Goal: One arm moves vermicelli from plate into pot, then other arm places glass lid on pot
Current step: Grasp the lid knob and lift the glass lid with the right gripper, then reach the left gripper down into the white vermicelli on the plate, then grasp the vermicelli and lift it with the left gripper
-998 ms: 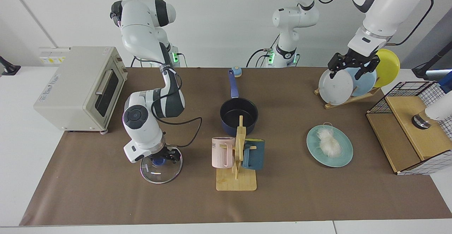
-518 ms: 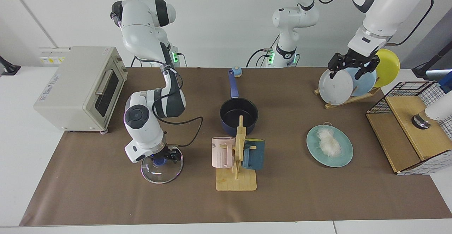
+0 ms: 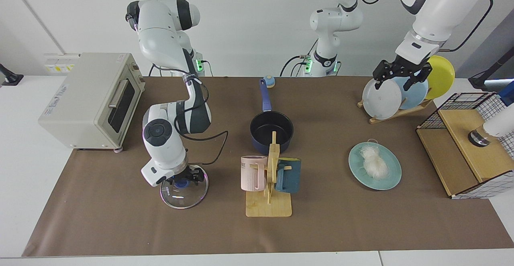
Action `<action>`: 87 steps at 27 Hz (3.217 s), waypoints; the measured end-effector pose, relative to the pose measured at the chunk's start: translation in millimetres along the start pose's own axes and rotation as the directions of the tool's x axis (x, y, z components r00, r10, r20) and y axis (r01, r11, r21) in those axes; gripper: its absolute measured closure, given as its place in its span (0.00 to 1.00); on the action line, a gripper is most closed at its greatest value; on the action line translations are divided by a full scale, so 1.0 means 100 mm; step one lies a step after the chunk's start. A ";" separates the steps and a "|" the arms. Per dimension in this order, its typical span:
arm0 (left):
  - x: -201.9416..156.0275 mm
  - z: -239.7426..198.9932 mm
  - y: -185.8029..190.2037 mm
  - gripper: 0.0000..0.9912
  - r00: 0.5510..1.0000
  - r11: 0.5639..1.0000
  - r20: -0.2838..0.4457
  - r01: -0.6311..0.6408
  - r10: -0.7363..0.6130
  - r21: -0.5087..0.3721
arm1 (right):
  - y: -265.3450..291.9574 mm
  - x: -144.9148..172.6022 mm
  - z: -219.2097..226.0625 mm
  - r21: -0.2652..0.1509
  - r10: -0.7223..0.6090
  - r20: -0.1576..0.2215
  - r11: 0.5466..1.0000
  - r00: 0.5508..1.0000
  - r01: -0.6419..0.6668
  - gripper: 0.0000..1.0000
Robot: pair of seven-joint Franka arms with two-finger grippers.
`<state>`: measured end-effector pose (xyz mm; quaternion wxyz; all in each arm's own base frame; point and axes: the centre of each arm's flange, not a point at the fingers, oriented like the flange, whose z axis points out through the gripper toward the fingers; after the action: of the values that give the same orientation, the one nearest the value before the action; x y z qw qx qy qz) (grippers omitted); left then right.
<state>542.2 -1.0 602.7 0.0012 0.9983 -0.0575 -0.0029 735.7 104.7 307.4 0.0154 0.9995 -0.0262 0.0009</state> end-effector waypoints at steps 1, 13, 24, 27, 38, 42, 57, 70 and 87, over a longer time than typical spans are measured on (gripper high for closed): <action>0.00 0.00 0.00 0.00 1.000 1.000 0.000 0.000 0.000 0.000 | 0.00 0.00 0.00 0.000 -0.005 0.000 1.000 1.000 0.005 0.00; 0.06 -0.03 -0.07 0.00 0.999 1.000 -0.051 0.016 -0.015 0.005 | 0.01 0.00 -0.01 -0.004 -0.027 -0.001 1.000 1.000 0.027 0.46; 0.77 0.96 -0.28 0.00 0.981 0.992 -0.144 0.128 -0.127 -0.003 | 0.00 0.00 -0.10 -0.001 -0.045 -0.014 0.999 0.999 0.045 0.56; 0.94 1.33 -0.30 0.00 0.977 0.987 -0.141 0.163 -0.163 -0.009 | 0.00 0.00 -0.21 0.002 -0.046 -0.030 0.999 0.998 0.046 0.56; 1.26 2.29 -0.33 0.00 0.964 0.974 -0.136 0.227 -0.228 -0.022 | -0.03 -0.11 -0.75 0.011 -0.052 -0.034 0.999 0.998 0.052 0.56; 1.28 2.47 -0.33 0.00 0.965 0.971 -0.113 0.237 -0.238 -0.021 | -0.03 -0.18 -0.94 0.014 -0.053 -0.038 0.998 0.998 0.054 0.56; 1.27 2.88 -0.29 0.00 0.955 0.959 -0.078 0.284 -0.285 -0.025 | 0.12 -0.65 -1.48 0.023 -0.091 -0.041 0.995 0.995 0.092 0.56; 1.28 2.86 -0.23 0.52 0.960 0.961 -0.049 0.276 -0.277 -0.023 | 0.34 -1.09 -2.08 0.022 -0.127 0.030 0.992 0.991 0.127 0.56; 1.15 1.24 0.35 0.56 0.982 0.982 -0.025 0.186 -0.187 -0.041 | 0.44 -1.23 -2.13 0.034 -0.117 0.038 0.993 0.992 0.116 0.56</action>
<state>651.8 -48.9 477.7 0.0210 0.9991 0.0363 0.0101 610.1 73.7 521.7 -0.0010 0.9993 0.0318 -0.0196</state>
